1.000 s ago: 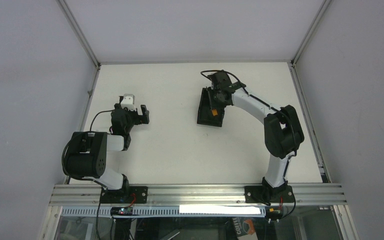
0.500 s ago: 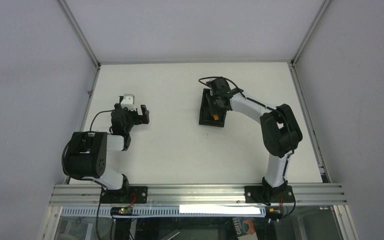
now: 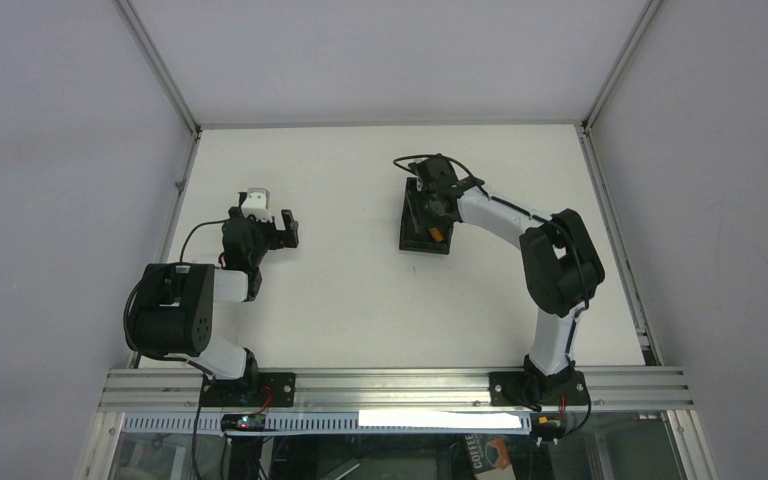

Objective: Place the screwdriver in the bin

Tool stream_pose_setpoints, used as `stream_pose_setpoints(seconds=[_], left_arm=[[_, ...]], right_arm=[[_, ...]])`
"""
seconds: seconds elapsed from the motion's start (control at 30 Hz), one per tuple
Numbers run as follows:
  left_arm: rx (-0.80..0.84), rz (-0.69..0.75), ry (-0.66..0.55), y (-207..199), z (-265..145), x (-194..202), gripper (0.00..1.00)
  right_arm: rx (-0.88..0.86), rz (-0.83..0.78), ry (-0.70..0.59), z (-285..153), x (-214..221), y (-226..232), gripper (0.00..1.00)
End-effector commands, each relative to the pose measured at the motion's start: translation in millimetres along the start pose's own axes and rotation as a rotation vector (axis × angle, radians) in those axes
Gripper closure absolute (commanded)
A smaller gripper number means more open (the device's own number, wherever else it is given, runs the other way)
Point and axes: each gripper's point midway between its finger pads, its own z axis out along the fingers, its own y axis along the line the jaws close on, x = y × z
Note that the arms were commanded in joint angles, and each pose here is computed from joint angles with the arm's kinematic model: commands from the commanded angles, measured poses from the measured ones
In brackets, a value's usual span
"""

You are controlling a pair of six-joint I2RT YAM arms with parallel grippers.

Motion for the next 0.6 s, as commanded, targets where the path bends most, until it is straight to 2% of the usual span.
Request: stream_pose_setpoints(seconds=[0.0,0.03,0.17,0.37,0.57], left_arm=[[-0.003,-0.01,-0.05,-0.1,0.0,-15.8,0.01],[-0.001,-0.009,-0.049,-0.6,-0.1,-15.3,0.01],[-0.002,-0.009,-0.05,-0.4,-0.1,-15.7,0.01],[-0.003,-0.009,-0.049,-0.3,0.0,-15.5,0.01],[-0.003,-0.01,-0.049,-0.1,0.0,-15.5,0.01]], right_arm=[[0.002,0.052,-0.21,-66.8,-69.5,6.3,0.42],[0.013,0.068,-0.226,-76.3,-74.7,4.5,0.37],[0.104,0.131,-0.261,-110.4,-80.9,-16.8,0.03],[0.235,0.304,-0.208,-137.9,-60.0,-90.8,0.01],[0.355,0.401,-0.175,-154.5,-21.7,-183.2,0.01]])
